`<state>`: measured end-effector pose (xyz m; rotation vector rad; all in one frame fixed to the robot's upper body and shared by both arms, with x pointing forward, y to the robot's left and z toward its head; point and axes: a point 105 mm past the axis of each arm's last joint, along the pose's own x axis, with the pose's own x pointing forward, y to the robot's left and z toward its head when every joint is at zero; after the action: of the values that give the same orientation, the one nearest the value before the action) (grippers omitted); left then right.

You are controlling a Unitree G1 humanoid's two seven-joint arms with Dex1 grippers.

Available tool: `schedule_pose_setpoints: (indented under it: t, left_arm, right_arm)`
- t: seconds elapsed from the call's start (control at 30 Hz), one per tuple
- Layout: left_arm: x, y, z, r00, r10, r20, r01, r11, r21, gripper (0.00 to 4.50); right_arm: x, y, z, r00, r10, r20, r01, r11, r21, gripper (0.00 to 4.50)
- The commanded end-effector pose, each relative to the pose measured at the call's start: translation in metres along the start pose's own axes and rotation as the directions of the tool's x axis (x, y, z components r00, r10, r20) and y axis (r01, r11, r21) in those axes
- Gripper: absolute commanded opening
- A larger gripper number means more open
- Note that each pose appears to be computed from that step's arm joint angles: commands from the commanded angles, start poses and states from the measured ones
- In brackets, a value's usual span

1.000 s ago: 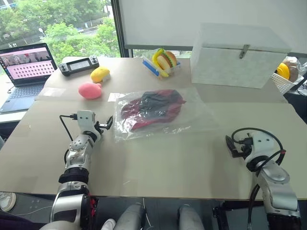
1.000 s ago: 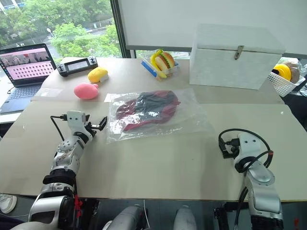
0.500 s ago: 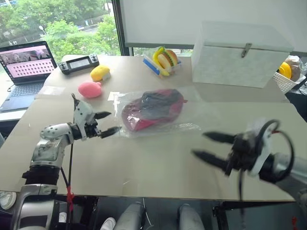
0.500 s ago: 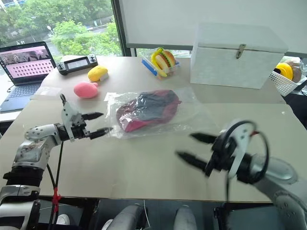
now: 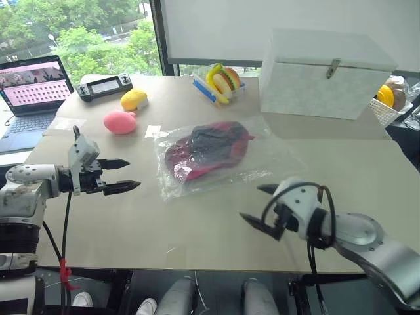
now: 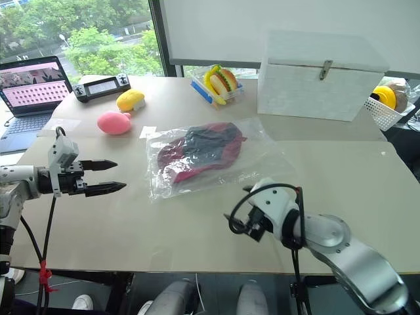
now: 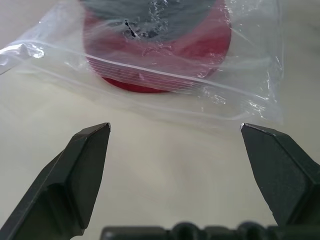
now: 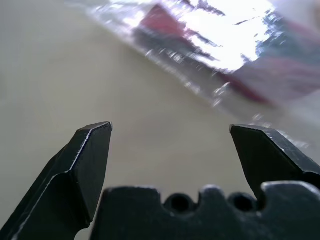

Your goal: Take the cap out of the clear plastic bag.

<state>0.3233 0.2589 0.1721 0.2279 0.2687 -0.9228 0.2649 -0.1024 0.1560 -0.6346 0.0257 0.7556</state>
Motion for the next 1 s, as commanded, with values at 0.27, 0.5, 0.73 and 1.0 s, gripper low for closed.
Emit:
schedule_pose_setpoints:
  t: [0.27,0.5,0.73,1.0]
  left_arm:
    - [-0.005,-0.002,0.015,0.998,0.021,0.054,-0.023,0.999,0.039,4.48]
    - [-0.005,-0.002,0.012,0.999,0.014,0.051,-0.015,0.999,0.029,4.48]
    - [0.003,-0.001,0.013,0.998,-0.004,0.058,0.002,1.000,0.031,4.48]
    - [0.004,-0.002,0.010,0.999,-0.030,0.045,0.028,0.999,0.030,4.48]
  right_arm:
    - [0.015,0.011,0.009,0.995,-0.016,0.098,0.036,0.978,-0.207,4.50]
    - [0.033,0.011,0.001,0.998,0.007,0.070,0.023,0.910,-0.414,4.50]
    - [0.074,0.018,-0.017,0.997,0.049,0.055,-0.002,0.762,-0.648,4.50]
    - [0.108,0.004,-0.001,0.984,-0.042,0.173,0.156,0.668,-0.727,4.50]
